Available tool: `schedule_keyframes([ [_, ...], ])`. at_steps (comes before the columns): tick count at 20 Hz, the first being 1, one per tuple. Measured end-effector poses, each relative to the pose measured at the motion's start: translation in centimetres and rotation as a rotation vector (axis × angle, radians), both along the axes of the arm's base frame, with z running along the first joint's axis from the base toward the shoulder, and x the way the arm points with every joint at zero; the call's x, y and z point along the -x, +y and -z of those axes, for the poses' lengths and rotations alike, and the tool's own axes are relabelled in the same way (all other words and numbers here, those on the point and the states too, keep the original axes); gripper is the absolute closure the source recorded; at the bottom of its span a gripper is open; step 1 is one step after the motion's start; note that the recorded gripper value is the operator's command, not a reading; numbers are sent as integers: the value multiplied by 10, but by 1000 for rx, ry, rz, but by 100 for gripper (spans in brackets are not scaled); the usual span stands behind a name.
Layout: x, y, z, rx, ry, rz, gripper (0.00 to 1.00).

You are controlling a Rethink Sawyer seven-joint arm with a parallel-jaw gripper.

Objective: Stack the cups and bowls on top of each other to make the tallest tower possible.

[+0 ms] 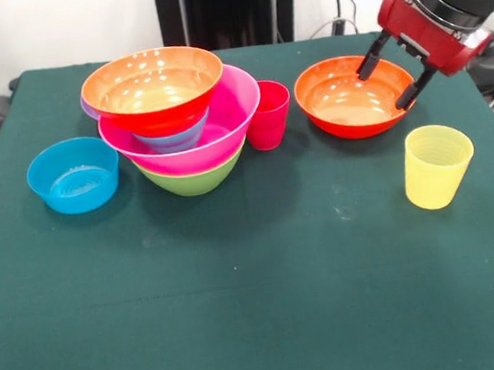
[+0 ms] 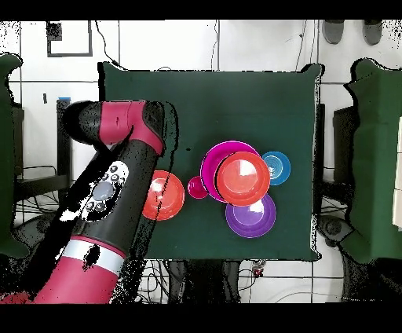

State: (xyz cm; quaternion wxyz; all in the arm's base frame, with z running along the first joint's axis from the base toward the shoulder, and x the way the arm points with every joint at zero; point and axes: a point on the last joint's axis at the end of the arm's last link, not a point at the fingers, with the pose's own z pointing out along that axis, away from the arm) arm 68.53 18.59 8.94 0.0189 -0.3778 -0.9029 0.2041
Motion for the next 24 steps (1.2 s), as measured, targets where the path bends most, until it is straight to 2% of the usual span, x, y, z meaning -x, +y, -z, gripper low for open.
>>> schedule_keyframes([
  [4,6,12,12,7,-2,35,0],
  [10,15,20,30,10,20,39,0],
  [24,30,14,68,31,76,40,0],
])
